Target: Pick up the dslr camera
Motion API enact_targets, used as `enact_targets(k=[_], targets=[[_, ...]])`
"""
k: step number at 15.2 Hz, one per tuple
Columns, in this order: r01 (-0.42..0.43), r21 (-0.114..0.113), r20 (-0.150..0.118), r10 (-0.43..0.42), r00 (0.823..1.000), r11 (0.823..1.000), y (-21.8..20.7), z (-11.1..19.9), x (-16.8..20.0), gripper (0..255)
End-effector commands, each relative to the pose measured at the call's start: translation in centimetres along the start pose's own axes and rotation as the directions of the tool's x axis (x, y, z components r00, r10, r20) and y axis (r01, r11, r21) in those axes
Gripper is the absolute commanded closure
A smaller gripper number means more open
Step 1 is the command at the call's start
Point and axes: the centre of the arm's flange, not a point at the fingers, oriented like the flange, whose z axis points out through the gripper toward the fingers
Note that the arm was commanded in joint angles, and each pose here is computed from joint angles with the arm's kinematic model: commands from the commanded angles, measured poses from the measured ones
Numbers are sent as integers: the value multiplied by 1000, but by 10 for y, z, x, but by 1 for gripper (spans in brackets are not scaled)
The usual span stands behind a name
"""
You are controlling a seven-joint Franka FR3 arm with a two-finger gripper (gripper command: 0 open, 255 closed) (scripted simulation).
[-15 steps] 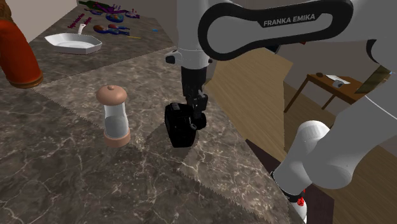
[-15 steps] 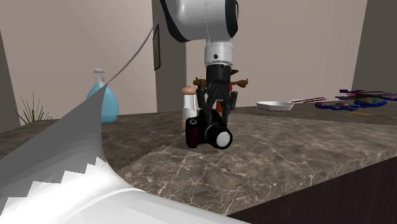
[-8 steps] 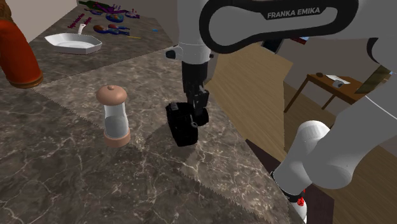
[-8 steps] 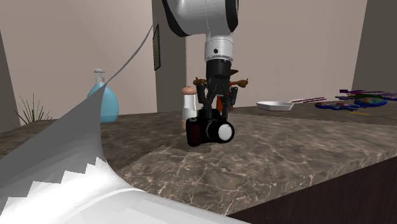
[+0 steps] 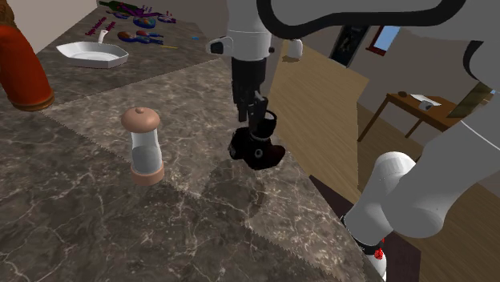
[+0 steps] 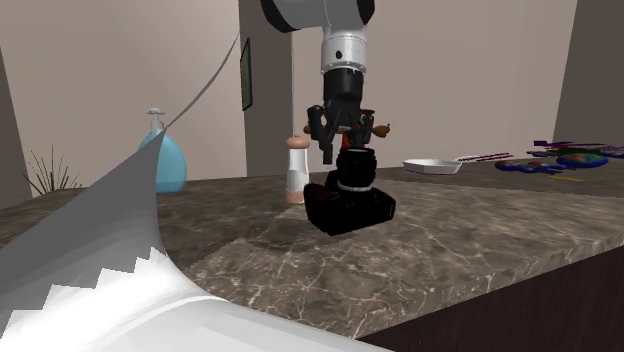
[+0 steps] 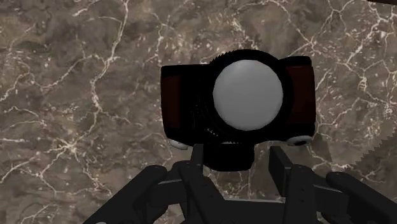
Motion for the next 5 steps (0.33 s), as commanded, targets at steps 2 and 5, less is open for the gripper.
enact_targets(k=[2, 5], targets=[[0, -1, -1, 0, 1000, 1000, -2, -16, -3, 255], [0, -1, -1, 0, 1000, 1000, -2, -22, -4, 255]])
